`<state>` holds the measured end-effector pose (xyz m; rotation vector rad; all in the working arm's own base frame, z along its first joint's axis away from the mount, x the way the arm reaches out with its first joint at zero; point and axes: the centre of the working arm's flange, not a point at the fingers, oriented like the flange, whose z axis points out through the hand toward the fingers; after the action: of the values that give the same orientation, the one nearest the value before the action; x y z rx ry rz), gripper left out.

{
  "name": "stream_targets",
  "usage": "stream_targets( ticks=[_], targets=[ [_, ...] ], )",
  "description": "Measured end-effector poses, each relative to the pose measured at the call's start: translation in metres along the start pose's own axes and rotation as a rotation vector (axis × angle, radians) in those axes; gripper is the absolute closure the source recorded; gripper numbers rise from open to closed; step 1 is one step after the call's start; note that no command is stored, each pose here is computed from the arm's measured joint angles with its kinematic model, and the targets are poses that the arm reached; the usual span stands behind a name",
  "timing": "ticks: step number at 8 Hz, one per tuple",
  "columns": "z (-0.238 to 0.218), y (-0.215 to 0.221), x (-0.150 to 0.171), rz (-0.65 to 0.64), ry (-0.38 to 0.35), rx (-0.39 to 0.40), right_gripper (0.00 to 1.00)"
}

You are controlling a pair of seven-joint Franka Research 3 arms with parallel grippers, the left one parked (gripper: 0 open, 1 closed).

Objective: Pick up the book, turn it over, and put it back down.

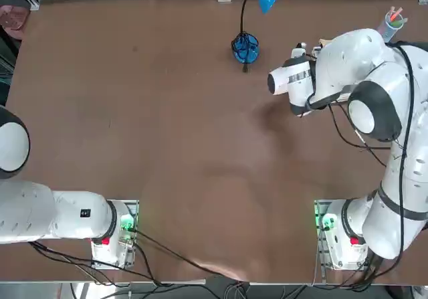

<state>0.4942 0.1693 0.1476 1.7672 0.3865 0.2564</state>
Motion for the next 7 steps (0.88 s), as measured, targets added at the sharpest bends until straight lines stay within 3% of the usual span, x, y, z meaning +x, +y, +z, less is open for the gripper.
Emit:
stream_targets(
  ticks=[7],
  targets=[
    [0.0034, -0.0127, 0.0033, 0.039, -0.004, -0.013, 0.88]
  ],
)
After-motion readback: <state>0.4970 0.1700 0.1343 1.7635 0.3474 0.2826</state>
